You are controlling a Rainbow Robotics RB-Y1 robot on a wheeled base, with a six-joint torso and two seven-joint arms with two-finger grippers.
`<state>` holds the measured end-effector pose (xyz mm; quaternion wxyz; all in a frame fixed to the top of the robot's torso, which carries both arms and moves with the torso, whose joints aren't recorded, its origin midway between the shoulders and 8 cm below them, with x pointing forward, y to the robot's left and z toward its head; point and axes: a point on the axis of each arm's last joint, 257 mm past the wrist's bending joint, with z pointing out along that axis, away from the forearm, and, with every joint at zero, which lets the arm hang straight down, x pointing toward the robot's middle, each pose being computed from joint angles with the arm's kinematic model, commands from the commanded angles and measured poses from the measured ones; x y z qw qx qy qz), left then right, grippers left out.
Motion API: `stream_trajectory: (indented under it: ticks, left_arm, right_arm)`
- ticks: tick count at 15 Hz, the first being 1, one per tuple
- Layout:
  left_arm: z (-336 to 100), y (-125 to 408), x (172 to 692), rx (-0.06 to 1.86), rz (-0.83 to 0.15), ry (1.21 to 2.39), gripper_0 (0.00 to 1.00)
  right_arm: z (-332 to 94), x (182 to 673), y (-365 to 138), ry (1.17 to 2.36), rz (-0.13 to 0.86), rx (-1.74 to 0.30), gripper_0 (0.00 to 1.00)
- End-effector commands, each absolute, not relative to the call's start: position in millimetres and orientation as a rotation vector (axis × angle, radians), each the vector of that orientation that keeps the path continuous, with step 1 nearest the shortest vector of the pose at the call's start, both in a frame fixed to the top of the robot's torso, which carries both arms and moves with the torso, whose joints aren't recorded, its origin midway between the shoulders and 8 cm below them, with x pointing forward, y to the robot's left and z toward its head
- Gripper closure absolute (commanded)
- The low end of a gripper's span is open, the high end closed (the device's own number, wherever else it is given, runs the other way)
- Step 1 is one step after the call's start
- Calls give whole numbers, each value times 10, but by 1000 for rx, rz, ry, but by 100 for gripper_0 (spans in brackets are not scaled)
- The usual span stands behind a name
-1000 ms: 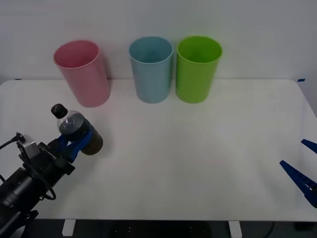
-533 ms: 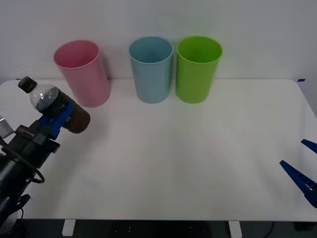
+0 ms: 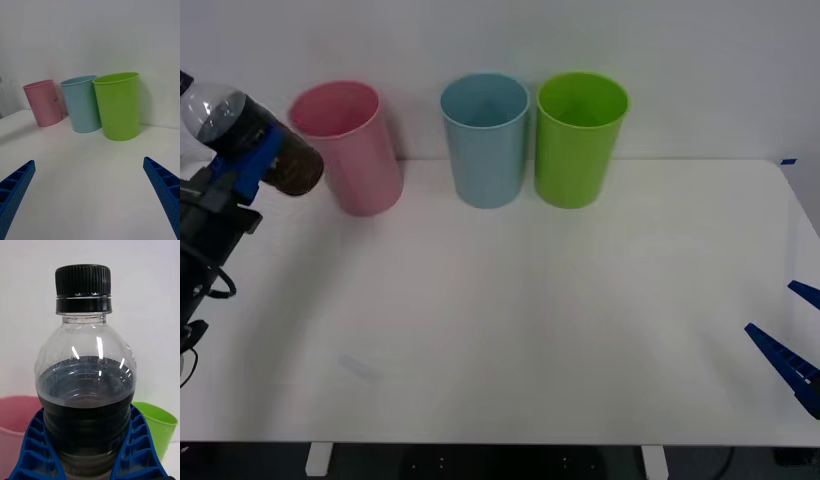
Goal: Grasp the object on the table and drop it into the matching bin: aluminum can to the light blue bin, PET bottle to the pink bin.
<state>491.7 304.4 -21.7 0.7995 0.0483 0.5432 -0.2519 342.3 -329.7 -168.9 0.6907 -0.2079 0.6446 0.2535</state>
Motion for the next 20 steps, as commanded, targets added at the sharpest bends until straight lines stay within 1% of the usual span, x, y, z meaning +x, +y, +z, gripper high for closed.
stream_trajectory:
  ticks: [1, 5, 10, 16, 18, 20]
  left_arm:
    - [-65, 3089, 5209, 123, -505, 1159, 100]
    - [87, 3119, 5695, 123, -460, 1164, 100]
    - [149, 3161, 6355, 123, -342, 1227, 100]
    - [129, 3138, 6842, 121, -235, 1297, 100]
    - [170, 3189, 6938, 102, -189, 1302, 100]
    - [164, 3160, 6978, 100, -169, 1306, 100]
  right_arm:
    - [-1689, 3423, -3297, 1441, 567, -465, 0]
    - [-1689, 3423, -3297, 1441, 567, -465, 0]
    - [-1689, 3423, -3297, 1441, 567, -465, 0]
    - [-1689, 3423, -3297, 1441, 567, -465, 0]
    - [-1689, 3423, -3297, 1441, 567, -465, 0]
    - [-1689, 3423, -3297, 1441, 567, -465, 0]
